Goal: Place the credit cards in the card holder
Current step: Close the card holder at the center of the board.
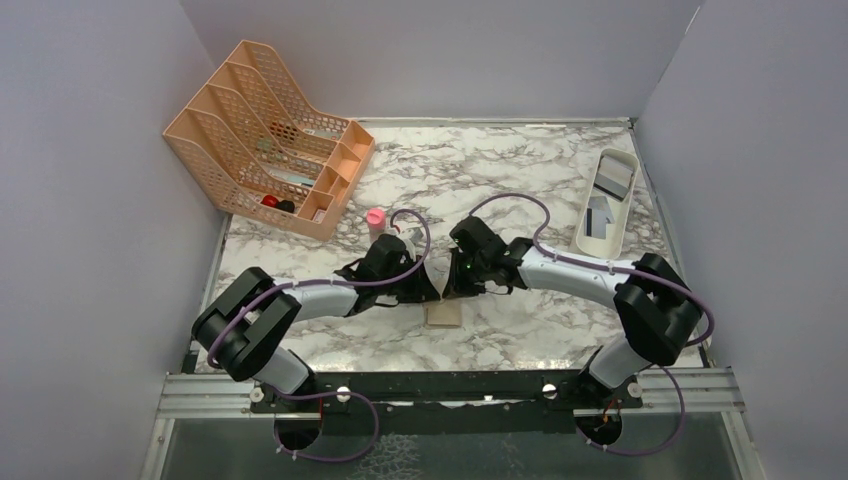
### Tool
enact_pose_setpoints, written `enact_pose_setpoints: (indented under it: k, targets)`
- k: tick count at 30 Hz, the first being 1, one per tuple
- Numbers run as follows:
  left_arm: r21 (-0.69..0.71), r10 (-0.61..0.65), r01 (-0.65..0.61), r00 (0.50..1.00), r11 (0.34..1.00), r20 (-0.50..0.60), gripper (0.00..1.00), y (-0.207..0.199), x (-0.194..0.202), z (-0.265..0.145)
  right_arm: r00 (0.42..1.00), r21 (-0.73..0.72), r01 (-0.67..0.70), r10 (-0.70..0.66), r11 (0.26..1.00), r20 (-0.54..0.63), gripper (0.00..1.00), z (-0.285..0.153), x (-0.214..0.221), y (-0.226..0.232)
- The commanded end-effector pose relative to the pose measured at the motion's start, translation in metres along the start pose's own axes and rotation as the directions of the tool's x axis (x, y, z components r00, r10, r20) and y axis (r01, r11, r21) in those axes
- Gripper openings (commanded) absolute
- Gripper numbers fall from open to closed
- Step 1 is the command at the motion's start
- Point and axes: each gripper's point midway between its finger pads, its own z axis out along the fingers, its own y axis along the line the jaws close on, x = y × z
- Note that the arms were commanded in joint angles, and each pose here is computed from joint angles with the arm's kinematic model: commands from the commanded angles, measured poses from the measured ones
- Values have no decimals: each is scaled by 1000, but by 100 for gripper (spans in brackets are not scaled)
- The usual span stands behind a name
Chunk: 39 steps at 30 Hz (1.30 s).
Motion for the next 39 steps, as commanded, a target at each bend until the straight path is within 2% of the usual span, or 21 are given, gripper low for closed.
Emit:
enact_pose_setpoints:
  k: [1,9,21,39]
  targets:
    - [8,3,-2,1000,1000,-7,13,-11,-1,-6,998,18,21,-22,1000,60,4,-3,-13,2]
    - [-25,-5,6,1000,1000,30,13,-8,-8,-8,999,11,-8,7,1000,45,5,0,-11,4]
    - [-18,4,-3,999,1000,39,15,-11,-10,-12,999,-3,-38,38,999,3,17,13,-2,4]
    - [-11,-2,2,999,1000,37,15,-8,-6,-12,994,-53,-103,101,993,-41,23,23,9,10]
